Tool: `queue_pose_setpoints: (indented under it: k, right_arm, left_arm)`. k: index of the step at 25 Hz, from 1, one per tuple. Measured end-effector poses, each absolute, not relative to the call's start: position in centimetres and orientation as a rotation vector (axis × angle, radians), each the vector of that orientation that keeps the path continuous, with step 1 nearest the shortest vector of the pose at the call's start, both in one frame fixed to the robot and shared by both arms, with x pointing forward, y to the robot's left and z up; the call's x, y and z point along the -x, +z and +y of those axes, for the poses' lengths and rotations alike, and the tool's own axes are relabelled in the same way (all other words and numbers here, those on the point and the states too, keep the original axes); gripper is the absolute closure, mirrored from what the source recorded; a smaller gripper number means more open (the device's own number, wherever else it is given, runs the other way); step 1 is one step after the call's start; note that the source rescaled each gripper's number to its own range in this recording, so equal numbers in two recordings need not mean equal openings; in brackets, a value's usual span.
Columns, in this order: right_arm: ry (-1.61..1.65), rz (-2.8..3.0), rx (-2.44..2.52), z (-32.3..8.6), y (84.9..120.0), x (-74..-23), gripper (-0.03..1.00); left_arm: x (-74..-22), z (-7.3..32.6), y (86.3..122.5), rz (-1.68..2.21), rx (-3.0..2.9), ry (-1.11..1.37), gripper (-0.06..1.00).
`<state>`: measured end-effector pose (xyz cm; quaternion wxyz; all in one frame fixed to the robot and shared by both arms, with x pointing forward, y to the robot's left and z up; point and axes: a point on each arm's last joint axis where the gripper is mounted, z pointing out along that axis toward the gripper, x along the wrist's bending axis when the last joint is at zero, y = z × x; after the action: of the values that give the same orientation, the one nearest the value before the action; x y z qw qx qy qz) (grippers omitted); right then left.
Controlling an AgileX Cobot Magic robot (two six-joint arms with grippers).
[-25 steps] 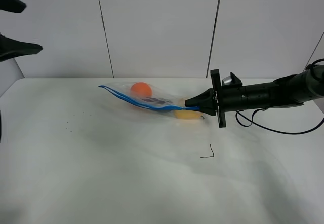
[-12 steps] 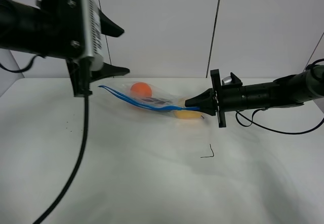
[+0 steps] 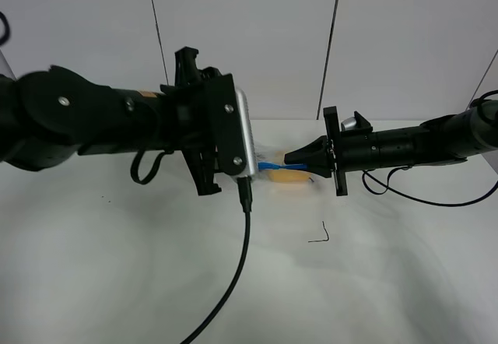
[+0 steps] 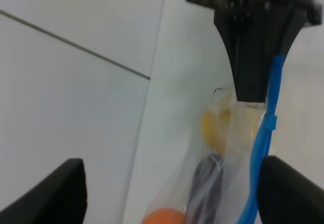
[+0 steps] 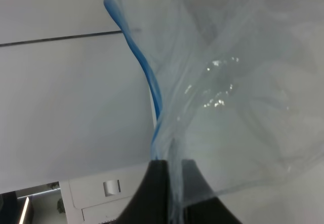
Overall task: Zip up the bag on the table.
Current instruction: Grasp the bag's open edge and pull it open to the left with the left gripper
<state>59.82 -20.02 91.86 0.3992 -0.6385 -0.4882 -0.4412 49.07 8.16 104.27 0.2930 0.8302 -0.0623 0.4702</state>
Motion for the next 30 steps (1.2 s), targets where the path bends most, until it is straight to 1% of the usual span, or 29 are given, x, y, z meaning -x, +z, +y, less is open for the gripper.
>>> queue_pose_setpoints:
  k: [2,7,11,17,24,27,30]
  right_arm:
    - [-1.116,-1.235,1.616,-20.0,91.9,-59.8,0.97]
    - [-1.116,-1.235,1.616,-20.0,91.9,-59.8,0.97]
    - [-1.116,-1.235,1.616,-20.0,91.9,-59.8,0.97]
    - [-1.116,-1.235,1.616,-20.0,91.9,-59.8,0.97]
    - [-1.116,-1.235,1.616,-20.0,91.9,-59.8,0.97]
    - [-1.116,-1.235,1.616,-20.0,91.9,-59.8,0.97]
    - [-1.116,-1.235,1.616,-20.0,91.9,-59.8,0.97]
  left_arm:
    - [-49.0,7.1,102.9,-0.172,-2.228,1.245,-0.02]
    - [-49.6,5.2,99.6,-0.177,-2.251,1.321,-0.02]
    - [-49.7,4.3,97.7,-0.153,-2.262,1.284,-0.01]
    - [-49.6,3.3,97.9,-0.148,-2.139,1.289,-0.01]
    - [-50.5,2.4,95.1,-0.146,-2.067,1.347,-0.01]
    - [-50.8,2.3,94.5,-0.140,-2.041,1.386,0.04]
    - [-50.7,2.4,93.7,-0.125,-2.056,1.367,0.08]
